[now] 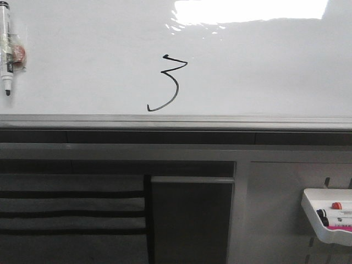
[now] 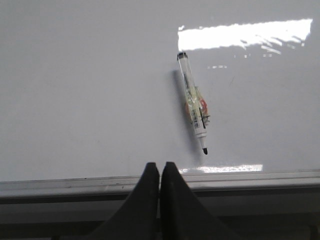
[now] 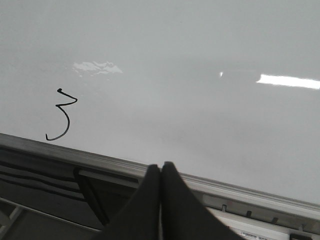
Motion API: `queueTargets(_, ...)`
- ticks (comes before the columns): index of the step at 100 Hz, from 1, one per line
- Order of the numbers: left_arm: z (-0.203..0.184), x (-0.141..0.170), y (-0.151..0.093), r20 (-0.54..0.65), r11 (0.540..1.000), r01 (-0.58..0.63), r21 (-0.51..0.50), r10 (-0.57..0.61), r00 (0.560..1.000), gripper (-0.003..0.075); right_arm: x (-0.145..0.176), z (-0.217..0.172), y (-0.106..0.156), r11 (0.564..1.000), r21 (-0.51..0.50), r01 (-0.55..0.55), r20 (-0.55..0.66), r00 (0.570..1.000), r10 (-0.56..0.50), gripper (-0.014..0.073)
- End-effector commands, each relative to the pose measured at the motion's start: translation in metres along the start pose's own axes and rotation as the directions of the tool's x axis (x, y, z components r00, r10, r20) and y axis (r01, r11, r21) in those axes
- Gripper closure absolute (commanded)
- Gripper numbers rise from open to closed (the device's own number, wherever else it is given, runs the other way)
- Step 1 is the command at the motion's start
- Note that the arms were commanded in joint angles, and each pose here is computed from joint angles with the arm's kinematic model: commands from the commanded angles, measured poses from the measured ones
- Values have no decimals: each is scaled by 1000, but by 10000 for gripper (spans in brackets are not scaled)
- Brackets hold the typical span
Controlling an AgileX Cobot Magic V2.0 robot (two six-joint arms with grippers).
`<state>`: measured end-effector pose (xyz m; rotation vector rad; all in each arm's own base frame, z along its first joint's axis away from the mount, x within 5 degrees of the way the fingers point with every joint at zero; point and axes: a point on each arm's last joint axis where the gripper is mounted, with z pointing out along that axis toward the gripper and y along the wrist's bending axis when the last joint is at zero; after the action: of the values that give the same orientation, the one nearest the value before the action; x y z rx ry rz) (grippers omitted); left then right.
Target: Write number 3 on whiteboard
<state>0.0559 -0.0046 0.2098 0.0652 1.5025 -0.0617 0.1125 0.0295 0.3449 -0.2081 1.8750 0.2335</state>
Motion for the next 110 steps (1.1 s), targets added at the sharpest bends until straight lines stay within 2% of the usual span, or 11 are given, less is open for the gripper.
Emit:
queueTargets(1,-2,-8,1,111,1000,18,-7,-17,994,741,-14,-4,-1,1000,18,7,94,996,-8,663)
queueTargets(80,-2,-8,1,109,1000,18,-7,-17,994,741,-12,-5,-1,1000,15,8,96,995,-9,663)
queueTargets(96,-2,-8,1,109,1000,18,-7,-17,994,741,5,-27,-3,999,53,0,184,983,-10,663)
queueTargets(110,-2,-8,1,109,1000,18,-7,-17,994,741,40,-43,-10,986,161,-32,308,951,-19,663)
